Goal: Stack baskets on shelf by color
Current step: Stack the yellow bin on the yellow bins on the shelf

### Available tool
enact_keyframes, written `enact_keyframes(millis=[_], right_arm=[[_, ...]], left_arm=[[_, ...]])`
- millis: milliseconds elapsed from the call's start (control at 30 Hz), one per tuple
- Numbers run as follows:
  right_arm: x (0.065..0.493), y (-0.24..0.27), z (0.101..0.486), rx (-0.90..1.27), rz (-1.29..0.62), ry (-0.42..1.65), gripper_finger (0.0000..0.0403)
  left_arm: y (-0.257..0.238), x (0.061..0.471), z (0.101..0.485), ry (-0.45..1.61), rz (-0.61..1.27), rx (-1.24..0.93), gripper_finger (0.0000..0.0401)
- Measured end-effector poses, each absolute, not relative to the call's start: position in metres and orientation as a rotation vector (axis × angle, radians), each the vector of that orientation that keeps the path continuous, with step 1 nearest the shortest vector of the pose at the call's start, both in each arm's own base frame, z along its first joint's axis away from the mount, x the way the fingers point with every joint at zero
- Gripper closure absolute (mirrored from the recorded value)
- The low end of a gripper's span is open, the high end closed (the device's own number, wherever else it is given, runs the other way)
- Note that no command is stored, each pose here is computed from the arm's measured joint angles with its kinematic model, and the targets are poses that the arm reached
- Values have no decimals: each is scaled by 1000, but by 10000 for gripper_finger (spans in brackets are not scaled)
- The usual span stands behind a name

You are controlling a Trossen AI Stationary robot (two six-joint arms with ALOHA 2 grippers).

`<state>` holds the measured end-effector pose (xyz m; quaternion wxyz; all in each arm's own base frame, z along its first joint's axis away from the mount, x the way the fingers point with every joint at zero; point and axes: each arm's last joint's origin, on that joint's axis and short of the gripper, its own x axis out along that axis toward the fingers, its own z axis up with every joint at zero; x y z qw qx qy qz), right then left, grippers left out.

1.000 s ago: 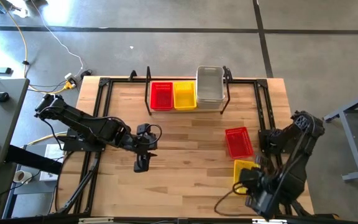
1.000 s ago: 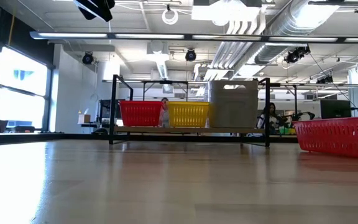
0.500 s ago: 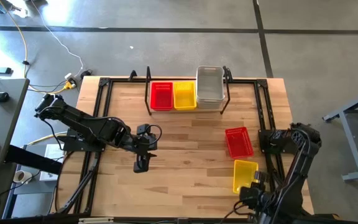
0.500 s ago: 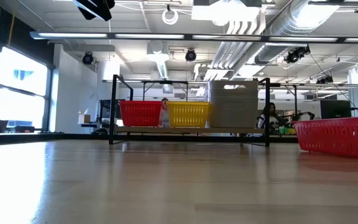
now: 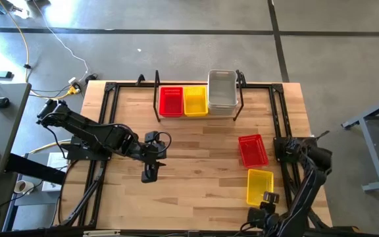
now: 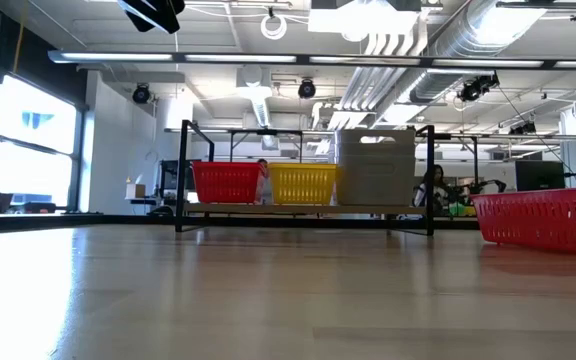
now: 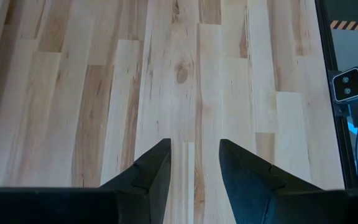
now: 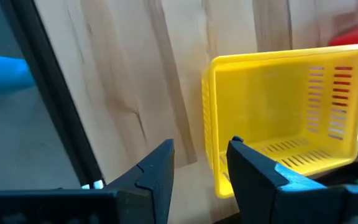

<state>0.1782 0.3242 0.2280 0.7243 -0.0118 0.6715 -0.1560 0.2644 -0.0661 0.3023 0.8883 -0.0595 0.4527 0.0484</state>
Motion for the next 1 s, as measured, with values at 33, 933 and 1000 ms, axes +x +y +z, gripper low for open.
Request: enact_keyframes(millis=[33,933,1000], right_arm=[[179,325,225,-35,-352,1488,269],[192,325,172,-164,-585,1559,269],[195,324,170,-162,-594,1561,269]], left_arm=[[-66,264,302,941,101,-124,275],[-66,264,302,941,101,-123,275],[-66,264,302,941,101,-123,275]])
